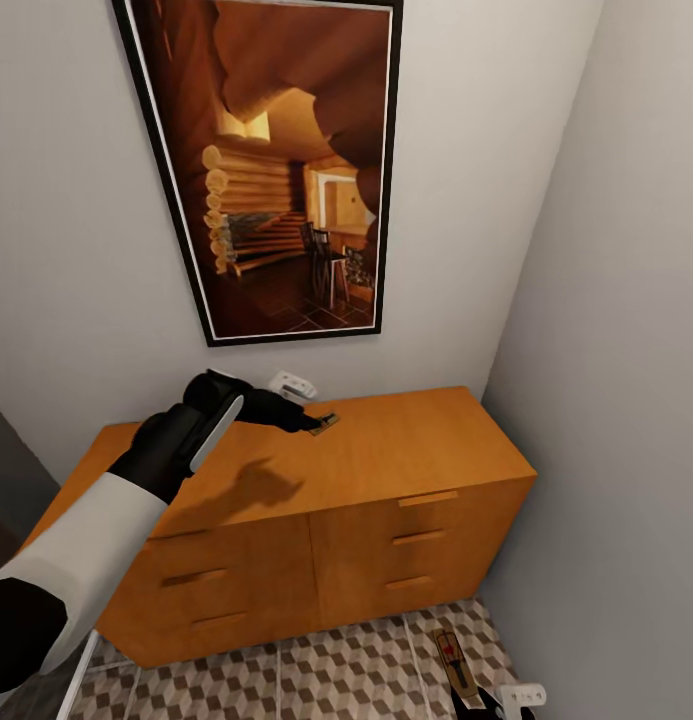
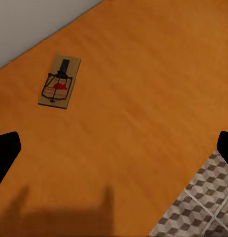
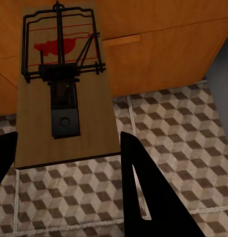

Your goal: Take the four mousetraps from the cabinet in the bathroom and place them on the bathroom floor. Make sure all four end up on the same floor surface, and ensure that at least two of them are either under or directly next to the same bathroom sink.

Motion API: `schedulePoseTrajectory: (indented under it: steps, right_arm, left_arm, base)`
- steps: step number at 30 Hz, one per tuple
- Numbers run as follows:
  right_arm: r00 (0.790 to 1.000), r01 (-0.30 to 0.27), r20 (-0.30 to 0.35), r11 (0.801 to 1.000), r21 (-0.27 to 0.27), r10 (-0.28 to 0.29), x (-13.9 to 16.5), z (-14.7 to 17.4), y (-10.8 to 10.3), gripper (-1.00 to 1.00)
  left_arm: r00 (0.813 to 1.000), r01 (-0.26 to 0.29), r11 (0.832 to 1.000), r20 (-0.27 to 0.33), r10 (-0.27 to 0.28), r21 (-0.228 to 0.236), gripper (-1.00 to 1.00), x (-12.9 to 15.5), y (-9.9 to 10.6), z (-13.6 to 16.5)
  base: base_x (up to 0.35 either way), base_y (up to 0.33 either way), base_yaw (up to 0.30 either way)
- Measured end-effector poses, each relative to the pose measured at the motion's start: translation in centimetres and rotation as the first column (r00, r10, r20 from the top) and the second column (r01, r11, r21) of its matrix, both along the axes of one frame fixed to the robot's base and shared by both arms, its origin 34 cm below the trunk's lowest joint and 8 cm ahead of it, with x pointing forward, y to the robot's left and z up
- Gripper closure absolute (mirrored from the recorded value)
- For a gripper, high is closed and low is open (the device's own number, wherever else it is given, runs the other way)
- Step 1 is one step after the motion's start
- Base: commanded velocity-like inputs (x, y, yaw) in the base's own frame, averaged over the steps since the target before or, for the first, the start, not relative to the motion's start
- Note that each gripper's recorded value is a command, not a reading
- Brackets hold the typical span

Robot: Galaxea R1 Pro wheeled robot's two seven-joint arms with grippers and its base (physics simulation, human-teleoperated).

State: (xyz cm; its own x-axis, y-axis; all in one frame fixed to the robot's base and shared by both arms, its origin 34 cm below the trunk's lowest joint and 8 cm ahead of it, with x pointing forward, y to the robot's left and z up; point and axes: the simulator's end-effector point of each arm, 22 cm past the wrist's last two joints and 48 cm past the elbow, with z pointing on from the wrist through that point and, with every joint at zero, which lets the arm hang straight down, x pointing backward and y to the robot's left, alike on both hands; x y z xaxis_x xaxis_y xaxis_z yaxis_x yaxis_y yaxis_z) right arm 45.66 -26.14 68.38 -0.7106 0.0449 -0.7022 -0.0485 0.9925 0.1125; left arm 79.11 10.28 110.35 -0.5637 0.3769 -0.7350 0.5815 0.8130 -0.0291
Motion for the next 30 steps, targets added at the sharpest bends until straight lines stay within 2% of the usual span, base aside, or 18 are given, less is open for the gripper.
schedulePoseTrajectory:
  steps: [12, 25, 30]
  right_arm:
    - [1.000, 0.000, -0.001, 1.000, 0.000, 0.000, 0.0, 0.0, 0.0, 1.00]
    - [1.000, 0.000, -0.002, 1.000, 0.000, 0.000, 0.0, 0.0, 0.0, 1.00]
    - [1.000, 0.000, -0.002, 1.000, 0.000, 0.000, 0.0, 0.0, 0.0, 1.00]
  left_arm:
    - [1.000, -0.002, 1.000, 0.030, 0.001, 0.003, -1.00, 0.5, 1.0, 0.3]
    - [1.000, -0.007, 1.000, 0.016, 0.007, 0.008, -1.00, 0.5, 1.3, -0.4]
    - [1.000, 0.003, 1.000, -0.004, -0.003, 0.031, -1.00, 0.2, 1.2, -1.6]
  base:
    - [0.000, 0.000, 0.000]
    - [0.093, 0.033, 0.000]
    - [0.044, 0.019, 0.000]
